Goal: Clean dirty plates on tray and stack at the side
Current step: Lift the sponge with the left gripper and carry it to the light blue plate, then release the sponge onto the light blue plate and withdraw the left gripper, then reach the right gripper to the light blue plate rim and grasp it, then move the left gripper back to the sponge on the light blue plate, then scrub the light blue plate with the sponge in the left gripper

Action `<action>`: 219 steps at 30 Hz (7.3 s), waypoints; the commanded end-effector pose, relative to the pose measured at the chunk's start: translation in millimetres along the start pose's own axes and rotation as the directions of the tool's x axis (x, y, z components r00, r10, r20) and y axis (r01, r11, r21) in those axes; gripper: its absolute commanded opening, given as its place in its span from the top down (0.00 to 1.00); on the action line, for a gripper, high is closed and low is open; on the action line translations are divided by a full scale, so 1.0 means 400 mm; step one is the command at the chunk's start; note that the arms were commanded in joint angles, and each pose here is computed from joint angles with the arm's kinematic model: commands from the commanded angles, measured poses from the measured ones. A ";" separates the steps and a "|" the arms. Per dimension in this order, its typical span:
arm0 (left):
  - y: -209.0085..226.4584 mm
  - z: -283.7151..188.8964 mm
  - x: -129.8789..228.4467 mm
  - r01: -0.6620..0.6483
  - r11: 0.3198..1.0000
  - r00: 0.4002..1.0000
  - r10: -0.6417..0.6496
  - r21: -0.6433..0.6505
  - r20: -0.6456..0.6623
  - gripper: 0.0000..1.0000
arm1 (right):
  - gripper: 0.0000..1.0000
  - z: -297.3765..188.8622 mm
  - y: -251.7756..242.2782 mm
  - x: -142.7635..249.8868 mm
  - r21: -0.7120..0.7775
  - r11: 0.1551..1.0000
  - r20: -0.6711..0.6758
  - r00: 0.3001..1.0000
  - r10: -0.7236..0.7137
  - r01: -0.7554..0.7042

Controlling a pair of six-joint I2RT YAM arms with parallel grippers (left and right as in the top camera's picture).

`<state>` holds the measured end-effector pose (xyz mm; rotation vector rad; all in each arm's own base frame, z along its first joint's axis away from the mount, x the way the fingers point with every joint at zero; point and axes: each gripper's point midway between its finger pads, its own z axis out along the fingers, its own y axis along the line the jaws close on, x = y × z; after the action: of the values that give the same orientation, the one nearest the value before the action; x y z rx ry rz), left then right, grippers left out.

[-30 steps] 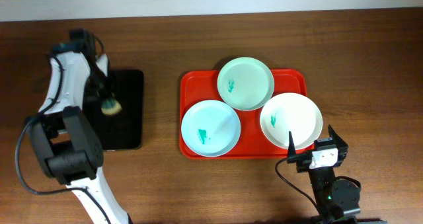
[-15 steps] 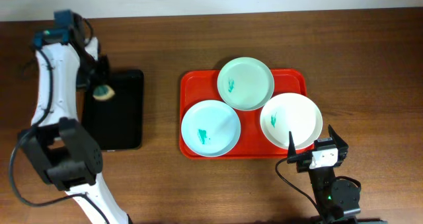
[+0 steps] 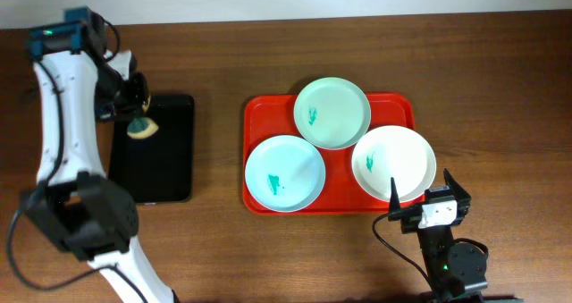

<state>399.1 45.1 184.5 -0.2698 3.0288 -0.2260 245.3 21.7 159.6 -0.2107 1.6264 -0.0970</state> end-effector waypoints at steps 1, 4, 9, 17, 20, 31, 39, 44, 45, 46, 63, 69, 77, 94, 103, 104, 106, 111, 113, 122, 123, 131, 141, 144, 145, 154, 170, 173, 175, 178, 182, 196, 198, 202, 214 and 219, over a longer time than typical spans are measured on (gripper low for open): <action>-0.172 -0.084 0.051 -0.076 0.971 0.997 0.072 0.227 0.025 1.00 | 0.02 0.000 -0.007 0.009 0.017 1.000 -0.010 1.000 0.000 0.000; -0.246 -0.064 0.106 -0.121 0.959 0.989 0.138 0.255 -0.051 1.00 | 0.02 0.000 -0.007 0.009 0.017 1.000 -0.010 1.000 0.000 0.000; -0.400 0.030 0.194 -0.253 0.929 0.945 0.298 0.270 -0.138 1.00 | 0.02 0.000 -0.007 0.009 0.017 1.000 -0.010 1.000 0.000 0.000; -0.548 0.306 0.345 -0.272 0.936 0.919 0.322 0.224 -0.229 1.00 | 0.02 0.000 -0.007 0.009 0.017 1.000 -0.010 1.000 0.000 0.000; -0.596 0.400 0.385 -0.262 0.936 0.931 0.309 0.235 -0.196 1.00 | 0.02 0.000 -0.007 0.009 0.017 1.000 -0.010 1.000 0.000 0.000; -0.627 0.476 0.373 -0.287 0.958 0.958 0.287 -0.010 0.015 1.00 | 0.01 0.000 -0.007 0.009 0.017 1.000 -0.010 1.000 0.000 0.000; -0.656 0.448 0.358 -0.294 0.956 0.955 0.293 0.012 0.038 0.01 | 0.02 0.000 -0.007 0.009 0.017 1.000 -0.010 1.000 0.000 0.000; -0.693 0.299 0.296 -0.277 0.958 0.957 0.268 0.073 0.111 0.01 | 0.02 0.000 -0.007 0.009 0.017 1.000 -0.010 1.000 0.000 0.000; -0.686 0.245 0.274 -0.261 0.962 0.959 0.248 0.079 0.137 0.01 | 0.02 0.000 -0.007 0.009 0.017 1.000 -0.010 1.000 0.000 0.000; -0.668 0.193 0.250 -0.240 0.968 0.960 0.225 0.072 0.166 0.01 | 0.02 0.000 -0.007 0.009 0.017 1.000 -0.010 1.000 0.000 0.000; -0.195 -0.089 0.214 0.152 0.963 0.966 -0.097 -0.222 0.240 0.01 | 0.01 0.000 0.007 -0.003 -0.018 1.000 0.011 1.000 0.025 -0.025; -0.180 -0.091 0.202 0.175 0.960 0.960 -0.118 -0.217 0.253 0.01 | 0.02 -0.079 0.239 -0.068 -0.577 0.783 -0.015 0.962 0.274 -0.232; -0.182 -0.090 0.203 0.174 0.961 0.961 -0.118 -0.214 0.250 0.01 | 0.02 -0.218 0.288 -0.274 -0.838 0.501 0.074 0.866 0.494 -0.214; -0.195 -0.086 0.208 0.168 0.968 0.965 -0.123 -0.186 0.234 0.01 | 0.02 -0.212 -0.020 -0.652 -0.247 0.915 -0.189 0.942 0.276 -0.317; -0.195 -0.085 0.210 0.167 0.968 0.966 -0.123 -0.185 0.229 0.01 | 0.53 -0.049 0.135 -0.482 -0.320 0.777 -0.713 0.678 0.178 -0.541; -0.195 -0.085 0.210 0.167 0.968 0.966 -0.123 -0.185 0.229 0.01 | 0.57 -0.026 0.136 -0.453 -0.287 0.786 -0.747 0.642 0.175 -0.548; -0.195 -0.085 0.210 0.167 0.968 0.965 -0.123 -0.185 0.230 0.01 | 0.75 0.045 0.121 -0.348 -0.108 0.824 -0.838 0.497 0.225 -0.556; -0.196 -0.086 0.208 0.168 0.969 0.965 -0.123 -0.184 0.232 0.01 | 0.66 0.119 0.163 -0.149 0.005 0.844 -0.948 0.265 0.174 -0.537; -0.196 -0.086 0.208 0.168 0.969 0.965 -0.123 -0.183 0.233 0.01 | 0.61 0.148 0.203 -0.071 0.003 0.848 -0.968 0.210 0.134 -0.530; -0.197 -0.086 0.205 0.168 0.969 0.964 -0.123 -0.181 0.237 0.01 | 0.44 0.211 0.364 0.125 -0.057 0.858 -0.993 0.117 0.004 -0.510; -0.197 -0.086 0.205 0.168 0.969 0.964 -0.123 -0.181 0.237 0.01 | 0.44 0.214 0.377 0.136 -0.065 0.859 -0.993 0.115 -0.007 -0.508; -0.198 -0.086 0.204 0.168 0.969 0.963 -0.123 -0.180 0.239 0.01 | 0.53 0.236 0.407 0.224 -0.092 0.893 -0.992 0.115 -0.046 -0.440; -0.198 -0.086 0.203 0.168 0.969 0.963 -0.123 -0.179 0.239 0.01 | 0.59 0.251 0.421 0.272 -0.098 0.890 -0.990 0.133 -0.043 -0.445; -0.200 -0.086 0.204 0.167 0.970 0.964 -0.123 -0.175 0.237 0.01 | 0.58 0.261 0.422 0.274 -0.102 0.889 -0.988 0.150 -0.038 -0.446; -0.204 -0.084 0.206 0.165 0.972 0.965 -0.125 -0.166 0.231 0.01 | 0.58 0.260 0.422 0.276 -0.101 0.890 -0.988 0.150 -0.038 -0.445; -0.251 -0.043 0.229 0.048 0.996 0.989 -0.036 -0.080 0.145 0.12 | 0.65 0.251 0.425 0.312 -0.105 0.888 -0.986 0.161 -0.035 -0.448; -0.285 0.175 0.333 -0.056 0.996 0.996 0.060 0.070 -0.059 0.37 | 0.88 0.238 0.447 0.315 -0.108 0.861 -0.988 0.150 -0.038 -0.498; -0.287 0.195 0.362 -0.095 0.991 0.990 0.104 0.099 -0.100 0.44 | 0.92 0.240 0.457 0.309 -0.114 0.847 -0.987 0.155 -0.039 -0.519; -0.304 0.197 0.376 -0.142 0.978 0.980 0.160 0.151 -0.115 0.43 | 0.93 0.241 0.462 0.305 -0.118 0.840 -0.987 0.157 -0.039 -0.530; -0.310 0.204 0.398 -0.156 0.974 0.974 0.179 0.162 -0.141 0.40 | 0.92 0.244 0.470 0.300 -0.123 0.829 -0.986 0.163 -0.039 -0.545; -0.327 0.227 0.431 -0.206 0.965 0.959 0.232 0.164 -0.162 0.36 | 0.92 0.244 0.471 0.299 -0.125 0.828 -0.986 0.165 -0.040 -0.546; -0.481 0.312 0.412 -0.272 0.930 0.961 0.276 0.248 0.017 0.37 | 0.92 0.259 0.486 0.287 -0.091 0.808 -0.987 0.163 0.006 -0.582; -0.504 0.323 0.413 -0.290 0.920 0.956 0.289 0.262 0.046 0.37 | 0.92 0.262 0.489 0.284 -0.094 0.804 -0.986 0.168 0.007 -0.587; -0.529 0.334 0.406 -0.292 0.918 0.956 0.280 0.269 0.086 0.38 | 0.92 0.264 0.491 0.281 -0.098 0.799 -0.985 0.171 0.007 -0.594; -0.565 0.399 0.409 -0.216 0.929 0.976 0.216 0.300 0.035 0.57 | 0.93 0.265 0.493 0.280 -0.099 0.796 -0.985 0.172 0.007 -0.597; -0.615 0.421 0.418 -0.261 0.904 0.964 0.258 0.338 0.055 0.51 | 0.93 0.265 0.493 0.280 -0.099 0.796 -0.985 0.173 0.007 -0.597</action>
<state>299.8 -234.9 47.5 0.1313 2.9002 -0.6645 333.9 194.5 8.6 -0.1763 2.9617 0.6547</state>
